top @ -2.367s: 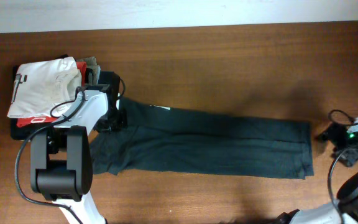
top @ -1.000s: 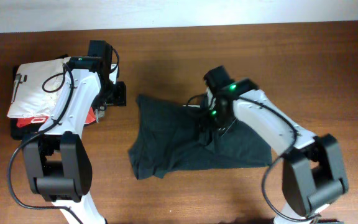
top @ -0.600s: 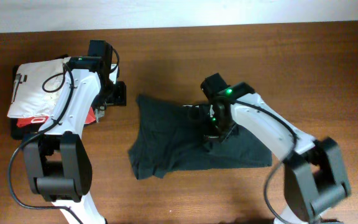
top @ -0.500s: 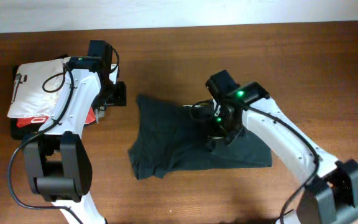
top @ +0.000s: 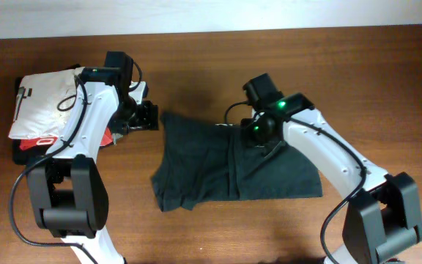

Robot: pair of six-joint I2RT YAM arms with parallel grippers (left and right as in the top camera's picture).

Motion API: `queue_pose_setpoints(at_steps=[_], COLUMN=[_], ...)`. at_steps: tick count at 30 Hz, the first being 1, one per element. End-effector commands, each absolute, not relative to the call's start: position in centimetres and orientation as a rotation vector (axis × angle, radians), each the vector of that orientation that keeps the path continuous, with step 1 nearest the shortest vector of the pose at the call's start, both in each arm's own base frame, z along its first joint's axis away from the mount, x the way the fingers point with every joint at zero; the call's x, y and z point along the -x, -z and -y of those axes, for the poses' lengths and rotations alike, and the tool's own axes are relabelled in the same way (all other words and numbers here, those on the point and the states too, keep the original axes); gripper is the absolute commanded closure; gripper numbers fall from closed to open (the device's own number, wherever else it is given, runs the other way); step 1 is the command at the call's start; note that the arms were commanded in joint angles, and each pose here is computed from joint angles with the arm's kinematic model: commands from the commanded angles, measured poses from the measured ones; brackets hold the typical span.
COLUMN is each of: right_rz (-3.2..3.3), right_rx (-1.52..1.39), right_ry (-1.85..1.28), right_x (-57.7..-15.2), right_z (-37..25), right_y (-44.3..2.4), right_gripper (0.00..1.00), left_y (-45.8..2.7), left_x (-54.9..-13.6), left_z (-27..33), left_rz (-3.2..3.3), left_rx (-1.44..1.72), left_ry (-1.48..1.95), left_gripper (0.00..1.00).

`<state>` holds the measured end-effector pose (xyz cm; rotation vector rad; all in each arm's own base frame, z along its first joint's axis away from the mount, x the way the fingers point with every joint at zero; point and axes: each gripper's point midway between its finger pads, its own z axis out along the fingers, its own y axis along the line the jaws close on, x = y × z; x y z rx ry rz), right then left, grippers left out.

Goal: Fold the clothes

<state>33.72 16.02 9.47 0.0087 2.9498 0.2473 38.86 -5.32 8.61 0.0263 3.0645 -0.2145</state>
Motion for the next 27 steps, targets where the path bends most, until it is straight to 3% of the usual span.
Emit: queue_pose_setpoints(at_steps=[1,5,9,12,14,15,18,22,25,27], right_rz=[-2.890,-2.853,-2.841,-2.858,-2.861,-2.861,-2.856,-2.838,-2.831,-2.836], right_rx=[-0.038,-0.107,-0.130,-0.134,-0.118,-0.118,-0.106,-0.190,-0.286,-0.321], right_ry=[-0.347,-0.331,-0.328,-0.317,-0.314,-0.314,-0.291,-0.267,-0.256,-0.249], right_x=[-34.3,-33.6,-33.6,-33.2,-33.2,-33.2,-33.2,-33.5,-33.7,-33.6], right_z=[-13.7,-10.2,-9.5,-9.3,-9.3,-9.3,-9.0,-6.9,-4.6,-3.8], right_y=[-12.6,-15.3,-15.7,-15.5,-15.5,-15.5,-15.6,-16.0,-16.0,-15.9], right_gripper=[0.55,0.51,0.50,0.50,0.50,0.50,0.51,0.50,0.50,0.50], left_y=[-6.3,-1.1,1.9,3.2,3.4,3.4,0.5,-11.2,-15.9,-15.4], left_x=[-35.5,-31.3,-29.4,-28.5,-28.9,-29.0,-29.7,-34.4,-36.4,-35.8], left_z=[8.3,9.9,13.2,13.9,14.0,14.1,12.4,6.3,9.7,13.6], left_rz=[-3.118,-3.171,-3.147,-3.189,-3.175,-3.166,-3.246,-3.253,-3.114,-3.078], left_rx=[-0.131,-0.259,-0.464,-0.505,-0.508,-0.508,-0.408,-0.298,-0.420,-0.578], left_ry=[0.511,0.581,0.574,0.541,0.542,0.542,0.545,0.167,0.175,0.176], left_gripper=[0.22,0.08,0.09,0.52,0.93,0.99,0.99,1.00,0.99,0.99])
